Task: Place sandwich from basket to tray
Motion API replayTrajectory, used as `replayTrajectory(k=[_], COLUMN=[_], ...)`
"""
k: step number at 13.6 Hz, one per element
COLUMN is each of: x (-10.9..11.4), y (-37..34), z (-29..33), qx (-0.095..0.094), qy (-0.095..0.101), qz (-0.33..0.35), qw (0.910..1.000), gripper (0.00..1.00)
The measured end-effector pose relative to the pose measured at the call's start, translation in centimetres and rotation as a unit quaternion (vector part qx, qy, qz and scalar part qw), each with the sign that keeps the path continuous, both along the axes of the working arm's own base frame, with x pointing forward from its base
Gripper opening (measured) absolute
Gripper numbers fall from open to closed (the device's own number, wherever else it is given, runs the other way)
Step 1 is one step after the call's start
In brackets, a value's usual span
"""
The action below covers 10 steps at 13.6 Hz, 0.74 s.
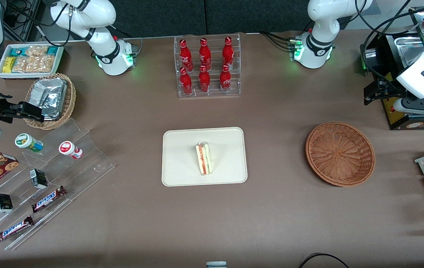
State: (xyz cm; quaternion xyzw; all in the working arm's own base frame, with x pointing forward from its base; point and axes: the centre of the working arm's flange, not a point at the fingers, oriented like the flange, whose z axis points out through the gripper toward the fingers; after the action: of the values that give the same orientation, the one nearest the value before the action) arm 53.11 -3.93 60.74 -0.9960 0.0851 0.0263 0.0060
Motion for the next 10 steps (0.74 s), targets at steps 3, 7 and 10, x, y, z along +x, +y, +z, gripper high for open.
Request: replayTrajectory(k=[3,7,10], x=[0.1,0.1,0.3], y=[-0.5,-1.6,-0.5], z=[0.2,0.0,0.0], qx=[0.004,0.026,0.025], qy=[-0.002,-0.003,-0.002], qz=[-0.006,-0.023,-0.015], qw=[1.0,0.9994,0.9996], gripper=[1.0,1.0,1.0])
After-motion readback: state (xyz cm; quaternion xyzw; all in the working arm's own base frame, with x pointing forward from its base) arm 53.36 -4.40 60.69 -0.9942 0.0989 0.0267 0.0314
